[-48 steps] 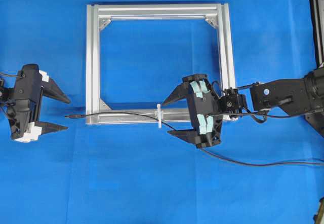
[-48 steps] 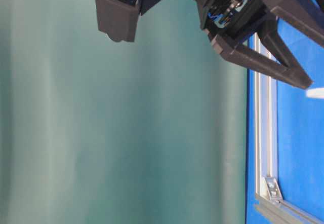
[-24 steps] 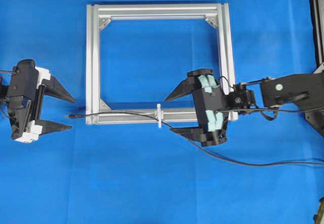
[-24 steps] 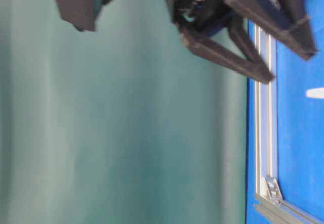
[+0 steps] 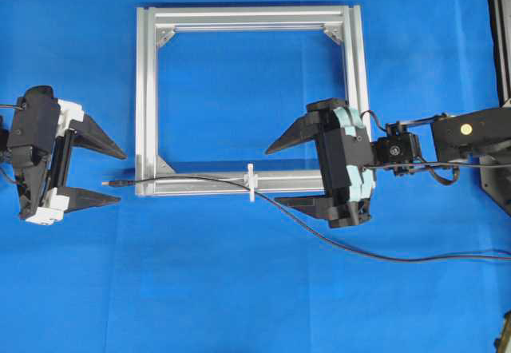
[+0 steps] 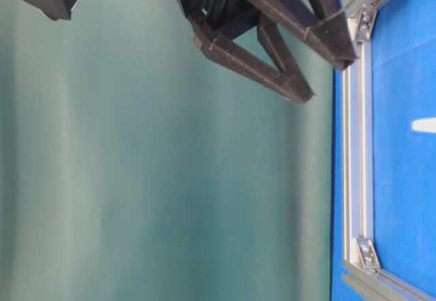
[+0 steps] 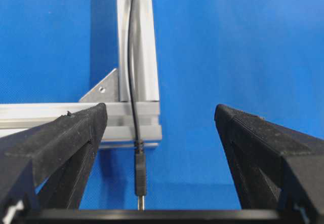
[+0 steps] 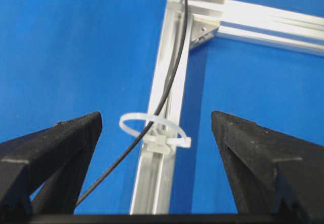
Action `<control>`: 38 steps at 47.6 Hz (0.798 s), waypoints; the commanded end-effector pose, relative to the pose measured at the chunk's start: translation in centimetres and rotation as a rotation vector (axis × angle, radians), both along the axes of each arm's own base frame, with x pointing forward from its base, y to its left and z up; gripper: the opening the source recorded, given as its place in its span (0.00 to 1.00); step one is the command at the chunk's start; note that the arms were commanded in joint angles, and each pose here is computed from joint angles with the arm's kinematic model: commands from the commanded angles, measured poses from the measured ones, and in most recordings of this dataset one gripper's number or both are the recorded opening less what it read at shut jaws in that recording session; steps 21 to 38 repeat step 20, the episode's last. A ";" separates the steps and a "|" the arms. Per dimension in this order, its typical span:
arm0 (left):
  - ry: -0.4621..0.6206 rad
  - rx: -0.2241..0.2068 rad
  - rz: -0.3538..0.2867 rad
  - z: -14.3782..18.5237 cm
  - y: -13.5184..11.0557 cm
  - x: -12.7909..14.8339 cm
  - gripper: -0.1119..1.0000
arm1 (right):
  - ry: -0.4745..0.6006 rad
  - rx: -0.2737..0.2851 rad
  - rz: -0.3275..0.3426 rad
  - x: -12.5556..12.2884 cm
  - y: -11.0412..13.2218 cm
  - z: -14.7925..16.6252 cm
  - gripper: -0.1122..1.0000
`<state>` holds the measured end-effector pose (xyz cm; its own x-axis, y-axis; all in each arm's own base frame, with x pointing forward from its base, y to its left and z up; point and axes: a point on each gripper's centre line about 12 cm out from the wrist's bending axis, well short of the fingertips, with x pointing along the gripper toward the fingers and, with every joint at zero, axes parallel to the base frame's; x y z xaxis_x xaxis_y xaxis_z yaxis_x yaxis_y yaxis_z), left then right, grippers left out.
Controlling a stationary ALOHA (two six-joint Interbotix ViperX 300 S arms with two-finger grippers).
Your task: Insert the wire through the string loop located in the center.
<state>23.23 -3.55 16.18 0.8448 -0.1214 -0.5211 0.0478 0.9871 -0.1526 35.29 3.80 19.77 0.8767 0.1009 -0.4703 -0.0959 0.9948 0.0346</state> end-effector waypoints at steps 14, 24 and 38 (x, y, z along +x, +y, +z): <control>-0.028 0.000 0.005 0.9 0.1 0.6 0.85 | -0.023 0.001 0.002 0.0 0.1 0.9 0.92; -0.031 -0.001 0.005 0.9 0.1 0.6 0.85 | -0.023 0.001 0.002 0.0 0.1 0.9 0.92; -0.031 -0.001 0.005 0.9 0.1 0.6 0.85 | -0.023 0.001 0.002 0.0 0.1 0.9 0.92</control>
